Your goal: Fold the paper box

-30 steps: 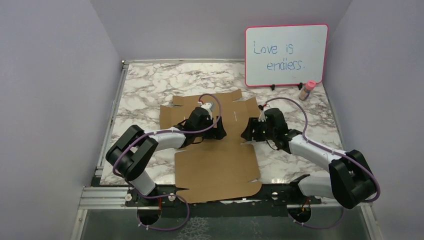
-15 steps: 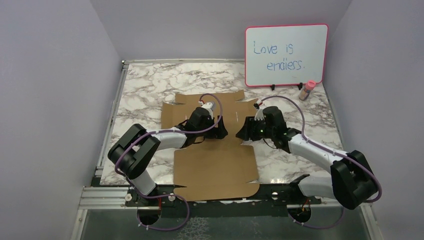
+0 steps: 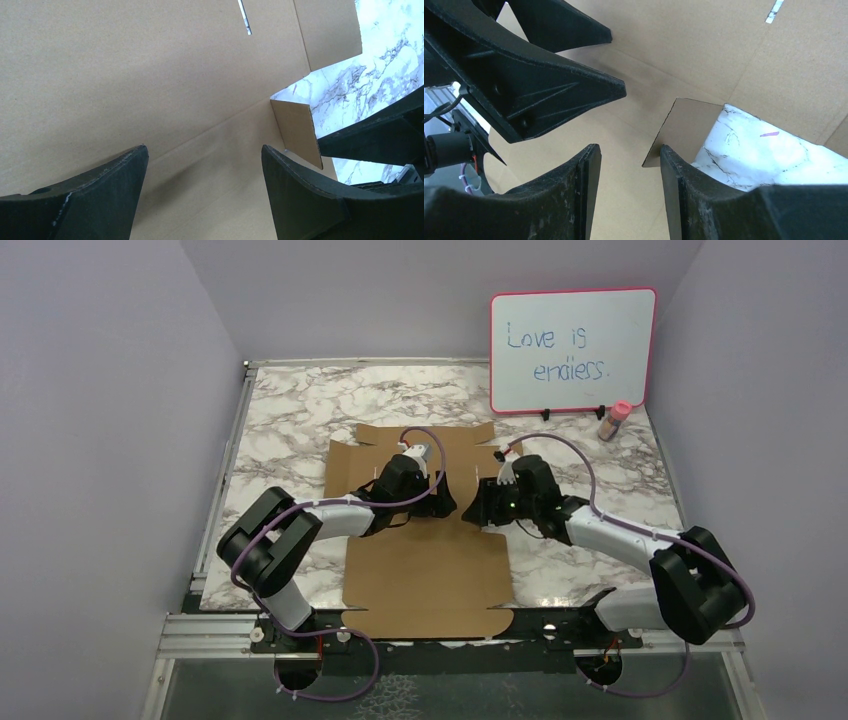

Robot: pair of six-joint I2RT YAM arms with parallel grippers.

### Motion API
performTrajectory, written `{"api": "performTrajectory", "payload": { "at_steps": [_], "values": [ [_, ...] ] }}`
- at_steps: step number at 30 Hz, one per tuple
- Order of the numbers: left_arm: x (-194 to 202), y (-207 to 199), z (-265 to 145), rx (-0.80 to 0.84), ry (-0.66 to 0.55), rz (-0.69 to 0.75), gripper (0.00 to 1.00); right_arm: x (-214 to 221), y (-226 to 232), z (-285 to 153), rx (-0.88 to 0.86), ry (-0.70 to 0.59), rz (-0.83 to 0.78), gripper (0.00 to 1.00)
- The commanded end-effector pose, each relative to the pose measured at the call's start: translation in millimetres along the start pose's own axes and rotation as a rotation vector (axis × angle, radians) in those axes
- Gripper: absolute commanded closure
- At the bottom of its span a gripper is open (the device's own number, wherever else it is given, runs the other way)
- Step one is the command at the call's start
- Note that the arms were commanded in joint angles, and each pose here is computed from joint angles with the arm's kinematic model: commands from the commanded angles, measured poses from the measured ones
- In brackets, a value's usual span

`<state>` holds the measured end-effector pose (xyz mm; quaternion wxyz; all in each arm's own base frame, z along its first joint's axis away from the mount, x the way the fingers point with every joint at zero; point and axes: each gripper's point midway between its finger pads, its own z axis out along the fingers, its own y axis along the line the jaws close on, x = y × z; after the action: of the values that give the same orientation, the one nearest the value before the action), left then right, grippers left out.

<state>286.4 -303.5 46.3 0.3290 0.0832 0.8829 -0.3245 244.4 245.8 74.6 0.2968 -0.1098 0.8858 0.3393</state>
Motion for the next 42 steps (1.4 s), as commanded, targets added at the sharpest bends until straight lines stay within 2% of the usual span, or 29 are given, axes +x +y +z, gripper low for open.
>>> {"api": "performTrajectory", "payload": {
  "at_steps": [1,8,14,22,30,35,42],
  "values": [
    [13,8,2,-0.034,0.034,-0.009,0.15,-25,8,-4,0.01,-0.071,-0.033,0.47],
    [-25,8,-9,-0.081,-0.029,0.038,0.13,-61,-7,-28,0.172,-0.179,-0.117,0.4],
    [-80,32,-24,-0.13,-0.113,0.01,0.13,-100,-8,-33,0.221,-0.243,-0.189,0.33],
    [-145,103,-49,-0.236,-0.23,-0.1,0.12,-148,-7,-5,0.183,-0.252,-0.243,0.27],
    [-182,178,-83,-0.36,-0.292,-0.172,0.12,-178,-11,35,0.134,-0.227,-0.281,0.18],
    [-188,211,-90,-0.406,-0.264,-0.179,0.12,-191,-16,59,0.113,-0.215,-0.339,0.12],
    [-198,207,-50,-0.253,-0.186,-0.183,0.14,-193,-26,75,0.112,-0.188,-0.356,0.11]
  ]
}}
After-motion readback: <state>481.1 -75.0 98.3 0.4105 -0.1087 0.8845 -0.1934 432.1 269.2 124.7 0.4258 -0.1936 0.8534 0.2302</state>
